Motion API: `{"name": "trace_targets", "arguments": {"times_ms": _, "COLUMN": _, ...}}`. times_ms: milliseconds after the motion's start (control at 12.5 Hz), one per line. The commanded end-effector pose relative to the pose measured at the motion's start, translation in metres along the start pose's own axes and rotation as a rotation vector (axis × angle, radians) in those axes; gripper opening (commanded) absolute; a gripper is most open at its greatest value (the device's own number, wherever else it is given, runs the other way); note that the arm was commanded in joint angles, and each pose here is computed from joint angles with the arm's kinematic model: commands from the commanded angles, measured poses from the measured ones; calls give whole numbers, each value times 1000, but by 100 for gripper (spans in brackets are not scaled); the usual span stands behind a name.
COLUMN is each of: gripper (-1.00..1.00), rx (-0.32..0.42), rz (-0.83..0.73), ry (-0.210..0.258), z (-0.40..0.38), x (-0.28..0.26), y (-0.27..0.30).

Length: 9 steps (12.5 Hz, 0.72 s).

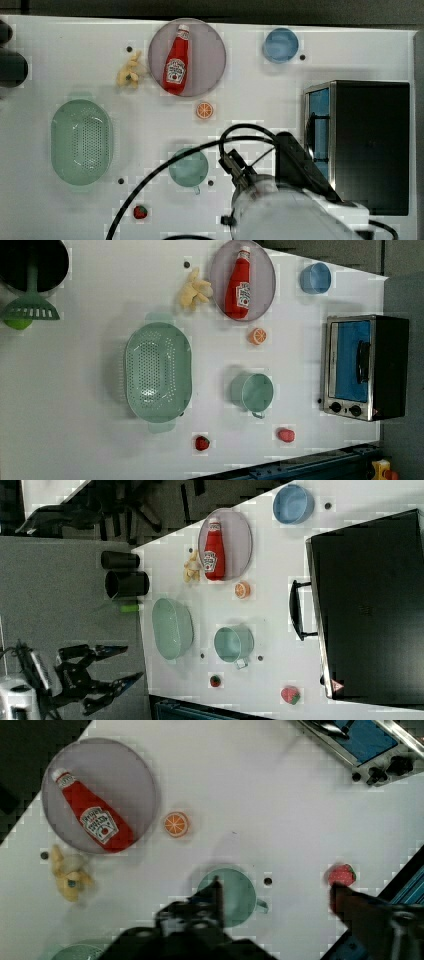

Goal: Flap open oven.

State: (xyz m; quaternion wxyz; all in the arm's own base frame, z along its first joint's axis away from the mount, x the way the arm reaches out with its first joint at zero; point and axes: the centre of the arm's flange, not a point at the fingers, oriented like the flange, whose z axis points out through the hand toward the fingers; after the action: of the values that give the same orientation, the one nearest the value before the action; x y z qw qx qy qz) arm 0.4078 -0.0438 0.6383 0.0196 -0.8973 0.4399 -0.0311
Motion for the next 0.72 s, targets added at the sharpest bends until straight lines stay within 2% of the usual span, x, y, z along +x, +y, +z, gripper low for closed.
{"name": "trace_targets", "arguments": {"times_ms": 80, "gripper": -32, "rx": -63, "rz": 59, "ry": -58, "z": 35, "x": 3, "y": -5}}
{"name": "trace_targets", "arguments": {"times_ms": 160, "gripper": -55, "rx": -64, "rz": 62, "ry": -60, "z": 37, "x": 5, "y": -4}}
{"name": "trace_targets", "arguments": {"times_ms": 240, "gripper": -65, "rx": -67, "rz": 63, "ry": -65, "z": 39, "x": 6, "y": -3}}
{"name": "trace_targets", "arguments": {"times_ms": 400, "gripper": -65, "rx": -82, "rz": 8, "ry": -84, "z": 52, "x": 12, "y": 3}}
{"name": "trace_targets", "arguments": {"times_ms": 560, "gripper": -65, "rx": -88, "rz": -146, "ry": -99, "z": 70, "x": 24, "y": 13}}
{"name": "trace_targets", "arguments": {"times_ms": 720, "gripper": -65, "rx": -66, "rz": -303, "ry": -79, "z": 87, "x": 42, "y": 22}}
